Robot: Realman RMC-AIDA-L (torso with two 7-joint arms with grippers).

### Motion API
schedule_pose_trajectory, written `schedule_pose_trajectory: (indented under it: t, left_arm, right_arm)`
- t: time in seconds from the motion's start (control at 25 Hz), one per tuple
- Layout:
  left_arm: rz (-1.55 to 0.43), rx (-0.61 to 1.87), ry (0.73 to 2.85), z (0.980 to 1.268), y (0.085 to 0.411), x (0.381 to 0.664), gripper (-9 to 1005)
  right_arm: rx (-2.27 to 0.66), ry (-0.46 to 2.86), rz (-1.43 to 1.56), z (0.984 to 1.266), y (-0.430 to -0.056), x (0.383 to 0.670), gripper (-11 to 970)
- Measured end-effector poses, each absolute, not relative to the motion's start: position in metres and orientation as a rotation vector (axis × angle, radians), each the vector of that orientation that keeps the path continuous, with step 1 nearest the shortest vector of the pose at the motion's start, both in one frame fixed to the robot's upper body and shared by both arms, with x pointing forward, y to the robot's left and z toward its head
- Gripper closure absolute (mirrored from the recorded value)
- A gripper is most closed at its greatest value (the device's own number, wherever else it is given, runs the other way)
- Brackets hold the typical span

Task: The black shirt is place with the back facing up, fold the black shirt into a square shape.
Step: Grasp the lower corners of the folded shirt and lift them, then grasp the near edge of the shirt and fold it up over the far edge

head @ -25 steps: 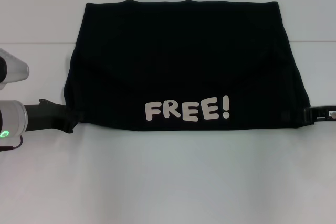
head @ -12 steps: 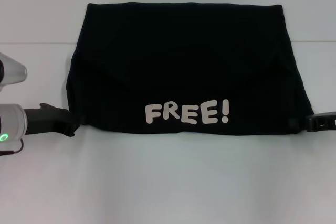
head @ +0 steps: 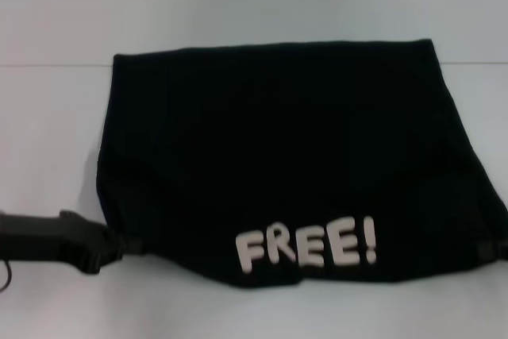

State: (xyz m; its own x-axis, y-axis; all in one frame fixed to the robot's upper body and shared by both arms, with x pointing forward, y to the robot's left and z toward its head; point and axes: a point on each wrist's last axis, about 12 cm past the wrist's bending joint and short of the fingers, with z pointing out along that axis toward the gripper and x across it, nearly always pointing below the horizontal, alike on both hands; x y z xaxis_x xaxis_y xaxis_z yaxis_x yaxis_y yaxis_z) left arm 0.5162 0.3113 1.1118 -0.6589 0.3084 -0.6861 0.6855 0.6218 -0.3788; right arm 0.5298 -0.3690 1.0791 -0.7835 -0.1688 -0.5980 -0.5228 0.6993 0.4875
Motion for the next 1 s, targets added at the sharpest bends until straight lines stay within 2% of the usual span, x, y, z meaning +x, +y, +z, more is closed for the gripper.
schedule_pose_trajectory:
  t: [0.2,0.56,0.76,1.0]
  left_arm:
    - [-1.056,0.826,2.264,1.115,0.313,0.494,979]
    - [-1.232,0.781,2.265,1.105,0.324,0.462,979]
    - [-1.221,0.741,2.245,1.101,0.330,0.457,979]
    - [-1.119,0.659,2.219,1.109,0.343,0.476,978]
  right_arm:
    - [-0.578,2.356,1.024,1.078,-0.382,0.494,925]
    - [-0.528,2.357,1.114,1.073,-0.405,0.445,926]
    - [-0.507,2.338,1.089,1.074,-0.410,0.443,926]
    - [-0.429,2.272,0.990,1.081,-0.419,0.456,925]
